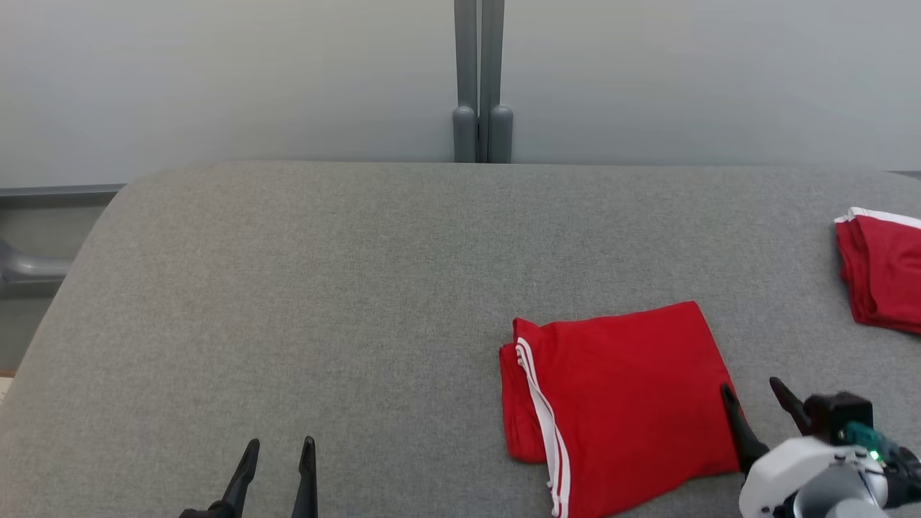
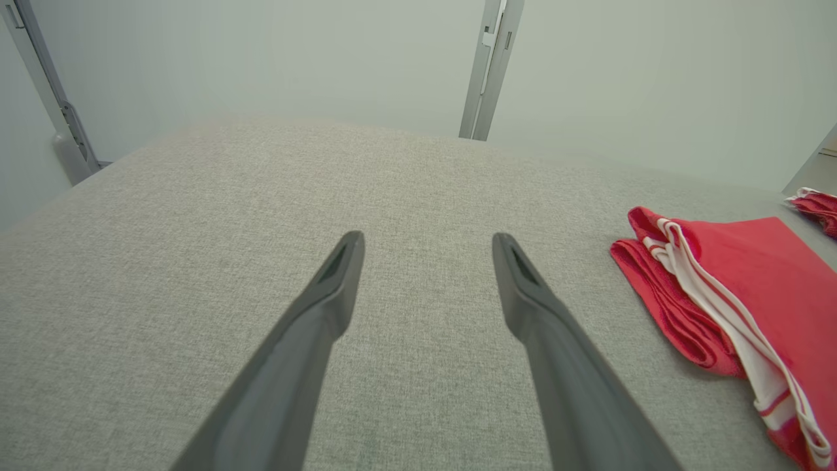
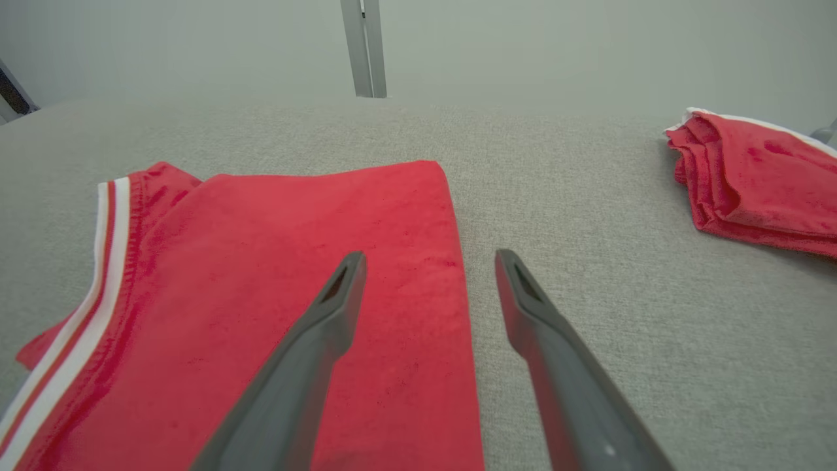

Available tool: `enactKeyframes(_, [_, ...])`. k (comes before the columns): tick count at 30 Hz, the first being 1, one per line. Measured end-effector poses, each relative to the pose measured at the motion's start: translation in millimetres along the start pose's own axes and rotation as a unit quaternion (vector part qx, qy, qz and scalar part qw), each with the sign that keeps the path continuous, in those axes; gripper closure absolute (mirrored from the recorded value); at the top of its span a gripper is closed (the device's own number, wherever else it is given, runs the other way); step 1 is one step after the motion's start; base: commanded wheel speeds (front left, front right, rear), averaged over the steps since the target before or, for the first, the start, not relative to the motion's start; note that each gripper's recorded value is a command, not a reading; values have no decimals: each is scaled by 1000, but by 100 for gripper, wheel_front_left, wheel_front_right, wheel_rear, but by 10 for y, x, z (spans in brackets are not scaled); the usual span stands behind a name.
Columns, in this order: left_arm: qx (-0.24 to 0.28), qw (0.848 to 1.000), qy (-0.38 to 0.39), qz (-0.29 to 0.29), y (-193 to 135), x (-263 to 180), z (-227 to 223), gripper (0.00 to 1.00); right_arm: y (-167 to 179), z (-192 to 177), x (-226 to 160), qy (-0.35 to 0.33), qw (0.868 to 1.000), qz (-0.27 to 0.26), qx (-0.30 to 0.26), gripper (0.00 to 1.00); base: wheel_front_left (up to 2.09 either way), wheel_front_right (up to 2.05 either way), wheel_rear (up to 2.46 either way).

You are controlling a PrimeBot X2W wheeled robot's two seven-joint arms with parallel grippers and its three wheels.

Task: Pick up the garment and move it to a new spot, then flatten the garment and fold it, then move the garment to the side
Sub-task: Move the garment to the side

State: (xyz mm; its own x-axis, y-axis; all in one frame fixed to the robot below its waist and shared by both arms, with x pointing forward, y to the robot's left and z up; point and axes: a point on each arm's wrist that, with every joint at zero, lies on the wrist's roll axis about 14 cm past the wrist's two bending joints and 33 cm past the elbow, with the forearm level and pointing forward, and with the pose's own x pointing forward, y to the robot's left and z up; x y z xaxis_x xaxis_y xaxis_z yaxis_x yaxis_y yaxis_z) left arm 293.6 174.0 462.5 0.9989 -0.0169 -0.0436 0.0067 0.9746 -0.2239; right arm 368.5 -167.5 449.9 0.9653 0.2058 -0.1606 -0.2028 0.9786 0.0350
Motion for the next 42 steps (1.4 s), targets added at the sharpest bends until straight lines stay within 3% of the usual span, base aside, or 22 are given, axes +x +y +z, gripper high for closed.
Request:
enactKeyframes(4, [-4, 1000, 14, 2, 5, 12, -75, 0, -77, -73, 267, 77, 997, 8, 4, 0, 0, 0, 0])
enactKeyframes(10, [-8, 1000, 19, 2, -1, 91, -95, 0, -141, -338, 481, 190, 981, 17, -16, 0, 0, 0, 0])
enactKeyframes(15, [-8, 1000, 22, 11, 55, 116, -106, 0, 17, -583, 587, 254, 967, 30, 16, 0, 0, 0, 0])
enactKeyframes(17, [-9, 999, 24, 18, 97, 131, -113, 0, 103, -617, 662, 266, 962, 37, 46, 100, 0, 0, 0])
enactKeyframes(22, [-8, 999, 35, 27, 152, 163, -166, 0, 105, -344, 940, 221, 973, 46, 58, 100, 0, 0, 0])
enactKeyframes(26, [-1, 999, 32, 15, 126, 340, -135, 0, -359, 309, 1273, 133, 990, 7, 53, 100, 0, 0, 0])
enactKeyframes(28, [-7, 999, 30, 14, 129, 434, -128, 0, -641, 512, 1347, 114, 992, -21, 46, 100, 0, 0, 0])
enactKeyframes(36, [-11, 998, 53, -28, -98, 759, -293, 0, -1816, 827, 1264, 94, 983, -155, 14, 100, 0, 0, 0])
enactKeyframes(42, [-13, 995, 88, -41, -168, 870, -545, 0, -2223, 936, 1218, 66, 974, -218, -2, 100, 0, 0, 0])
